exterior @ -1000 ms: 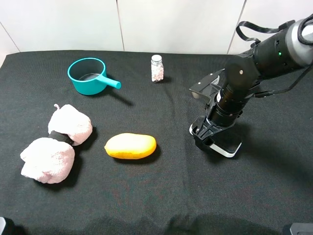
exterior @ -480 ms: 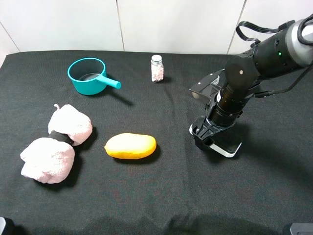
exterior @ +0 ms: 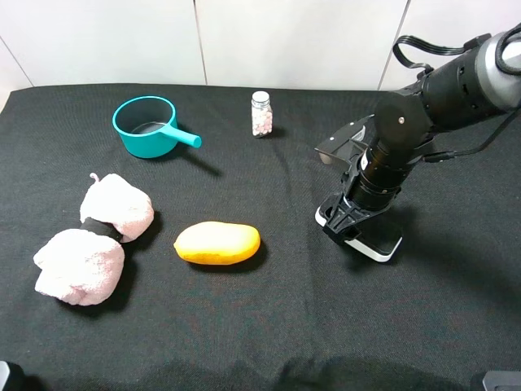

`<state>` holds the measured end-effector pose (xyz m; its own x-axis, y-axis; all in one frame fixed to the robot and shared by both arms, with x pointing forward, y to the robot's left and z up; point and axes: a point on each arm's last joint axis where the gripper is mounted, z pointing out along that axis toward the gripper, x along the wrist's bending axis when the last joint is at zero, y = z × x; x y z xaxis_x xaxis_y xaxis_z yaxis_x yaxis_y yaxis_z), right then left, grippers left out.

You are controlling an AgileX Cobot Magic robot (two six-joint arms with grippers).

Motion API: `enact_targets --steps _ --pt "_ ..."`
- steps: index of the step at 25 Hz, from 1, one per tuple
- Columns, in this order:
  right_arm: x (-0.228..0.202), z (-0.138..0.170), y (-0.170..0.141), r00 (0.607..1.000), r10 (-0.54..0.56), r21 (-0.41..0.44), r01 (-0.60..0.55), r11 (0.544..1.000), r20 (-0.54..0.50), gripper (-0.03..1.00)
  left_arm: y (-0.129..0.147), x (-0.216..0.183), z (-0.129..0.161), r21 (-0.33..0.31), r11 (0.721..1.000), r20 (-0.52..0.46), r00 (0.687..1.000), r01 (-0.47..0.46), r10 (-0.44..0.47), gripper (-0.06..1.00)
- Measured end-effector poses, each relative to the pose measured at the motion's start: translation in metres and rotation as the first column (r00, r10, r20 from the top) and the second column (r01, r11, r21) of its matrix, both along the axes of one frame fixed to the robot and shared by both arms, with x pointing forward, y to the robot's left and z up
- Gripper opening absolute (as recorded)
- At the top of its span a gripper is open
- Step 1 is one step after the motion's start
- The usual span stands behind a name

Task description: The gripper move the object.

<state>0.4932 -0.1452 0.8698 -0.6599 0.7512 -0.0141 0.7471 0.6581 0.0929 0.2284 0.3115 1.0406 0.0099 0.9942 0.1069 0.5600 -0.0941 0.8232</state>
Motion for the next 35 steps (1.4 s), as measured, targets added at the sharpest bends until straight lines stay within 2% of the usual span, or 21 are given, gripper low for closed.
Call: enact_targets --steps 2,21,27,35 --pt "0.000 0.000 0.000 1.000 0.000 0.000 0.000 1.000 0.000 0.46 0.000 0.000 0.000 0.000 1.000 0.000 1.000 0.000 0.000 0.77" --pt "-0.002 0.001 -0.001 1.000 -0.001 -0.009 0.001 1.000 -0.017 0.46 0.000 0.000 0.000 0.000 1.000 0.000 1.000 0.000 0.000 0.77" --pt "-0.002 0.020 -0.001 1.000 -0.001 0.018 0.000 1.000 0.028 0.46 0.000 0.000 0.000 0.000 1.000 0.000 1.000 0.000 0.000 0.77" --pt "-0.008 0.043 -0.005 0.999 0.000 0.020 -0.001 1.000 0.032 0.46 0.000 0.000 0.000 0.000 1.000 0.000 1.000 0.000 0.000 0.77"
